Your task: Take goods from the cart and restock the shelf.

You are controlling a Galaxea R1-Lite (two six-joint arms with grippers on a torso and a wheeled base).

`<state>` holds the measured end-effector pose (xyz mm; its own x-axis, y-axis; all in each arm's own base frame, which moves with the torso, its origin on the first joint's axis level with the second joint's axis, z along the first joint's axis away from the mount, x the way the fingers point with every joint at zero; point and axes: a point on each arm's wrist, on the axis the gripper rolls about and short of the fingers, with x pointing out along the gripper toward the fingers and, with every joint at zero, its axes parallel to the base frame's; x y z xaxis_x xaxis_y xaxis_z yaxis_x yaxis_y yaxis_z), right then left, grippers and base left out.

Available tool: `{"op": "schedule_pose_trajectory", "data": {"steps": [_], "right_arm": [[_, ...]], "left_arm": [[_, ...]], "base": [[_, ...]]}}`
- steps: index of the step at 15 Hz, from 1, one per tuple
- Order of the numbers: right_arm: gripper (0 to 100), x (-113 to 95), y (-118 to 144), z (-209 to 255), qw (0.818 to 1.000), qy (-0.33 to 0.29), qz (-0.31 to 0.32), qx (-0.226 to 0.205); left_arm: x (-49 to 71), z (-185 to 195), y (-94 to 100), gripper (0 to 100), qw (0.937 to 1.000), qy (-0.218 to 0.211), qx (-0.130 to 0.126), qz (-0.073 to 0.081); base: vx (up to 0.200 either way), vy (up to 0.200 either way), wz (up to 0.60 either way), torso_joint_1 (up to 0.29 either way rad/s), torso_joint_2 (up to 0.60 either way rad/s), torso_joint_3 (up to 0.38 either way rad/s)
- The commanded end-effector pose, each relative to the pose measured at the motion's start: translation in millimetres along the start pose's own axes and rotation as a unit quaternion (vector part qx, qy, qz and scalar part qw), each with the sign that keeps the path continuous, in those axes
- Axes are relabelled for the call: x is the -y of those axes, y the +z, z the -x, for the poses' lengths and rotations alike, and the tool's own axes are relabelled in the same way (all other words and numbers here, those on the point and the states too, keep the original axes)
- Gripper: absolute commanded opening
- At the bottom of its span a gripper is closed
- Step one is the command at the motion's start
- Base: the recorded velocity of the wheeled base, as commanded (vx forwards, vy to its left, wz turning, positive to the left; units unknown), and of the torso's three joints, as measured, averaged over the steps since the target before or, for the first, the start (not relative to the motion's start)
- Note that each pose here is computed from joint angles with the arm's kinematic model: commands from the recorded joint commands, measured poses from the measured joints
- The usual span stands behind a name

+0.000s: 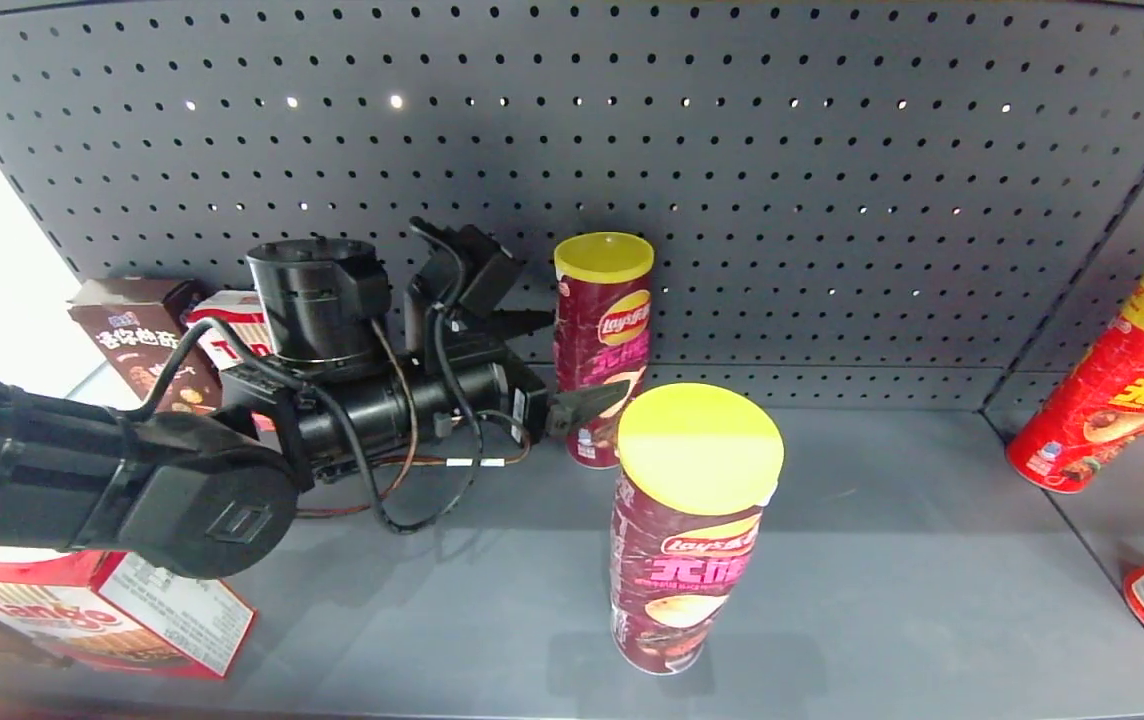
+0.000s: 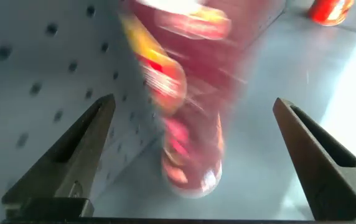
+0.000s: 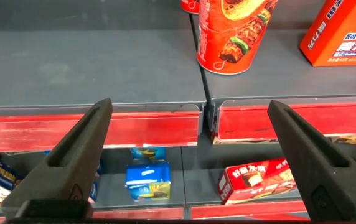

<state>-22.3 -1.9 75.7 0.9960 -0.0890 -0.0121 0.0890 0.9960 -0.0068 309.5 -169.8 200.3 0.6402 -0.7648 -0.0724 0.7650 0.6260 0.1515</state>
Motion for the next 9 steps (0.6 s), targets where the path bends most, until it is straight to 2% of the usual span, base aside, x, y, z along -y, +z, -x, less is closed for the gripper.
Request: {"op": "schedule_pose_trajectory", "data": {"steps": [1, 3, 4, 5, 6, 7, 9], "right_arm": [[100, 0.0, 0.0, -0.1, 1.000, 0.000, 0.000, -0.001], [100, 0.0, 0.0, -0.1, 1.000, 0.000, 0.000, -0.001], [100, 0.0, 0.0, -0.1, 1.000, 0.000, 0.000, -0.001], [100, 0.0, 0.0, -0.1, 1.000, 0.000, 0.000, -0.001], [100, 0.0, 0.0, -0.1, 1.000, 0.000, 0.000, -0.001], [100, 0.0, 0.0, -0.1, 1.000, 0.000, 0.000, -0.001], [100, 0.0, 0.0, -0.1, 1.000, 0.000, 0.000, -0.001]], "left_arm": [[6.1, 16.0, 12.4, 100, 0.9999, 0.012, 0.006, -0.004], [3.4, 16.3, 15.1, 100, 0.9982, 0.060, 0.001, -0.006], [2.4, 16.7, 14.6, 100, 0.9978, 0.065, -0.001, -0.008], [1.5, 16.6, 13.8, 100, 0.9971, 0.074, -0.005, -0.015], [-0.3, 17.5, 10.5, 100, 0.9946, 0.095, -0.022, -0.034], [-0.7, 17.7, 9.0, 100, 0.9936, 0.100, -0.031, -0.043], [-1.7, 17.8, 9.6, 100, 0.9926, 0.106, -0.033, -0.049]], "base": [[0.000, 0.000, 0.00, 0.000, 0.00, 0.000], [0.000, 0.000, 0.00, 0.000, 0.00, 0.000], [0.000, 0.000, 0.00, 0.000, 0.00, 0.000], [0.000, 0.000, 0.00, 0.000, 0.00, 0.000], [0.000, 0.000, 0.00, 0.000, 0.00, 0.000], [0.000, 0.000, 0.00, 0.000, 0.00, 0.000], [0.000, 0.000, 0.00, 0.000, 0.00, 0.000]]}}
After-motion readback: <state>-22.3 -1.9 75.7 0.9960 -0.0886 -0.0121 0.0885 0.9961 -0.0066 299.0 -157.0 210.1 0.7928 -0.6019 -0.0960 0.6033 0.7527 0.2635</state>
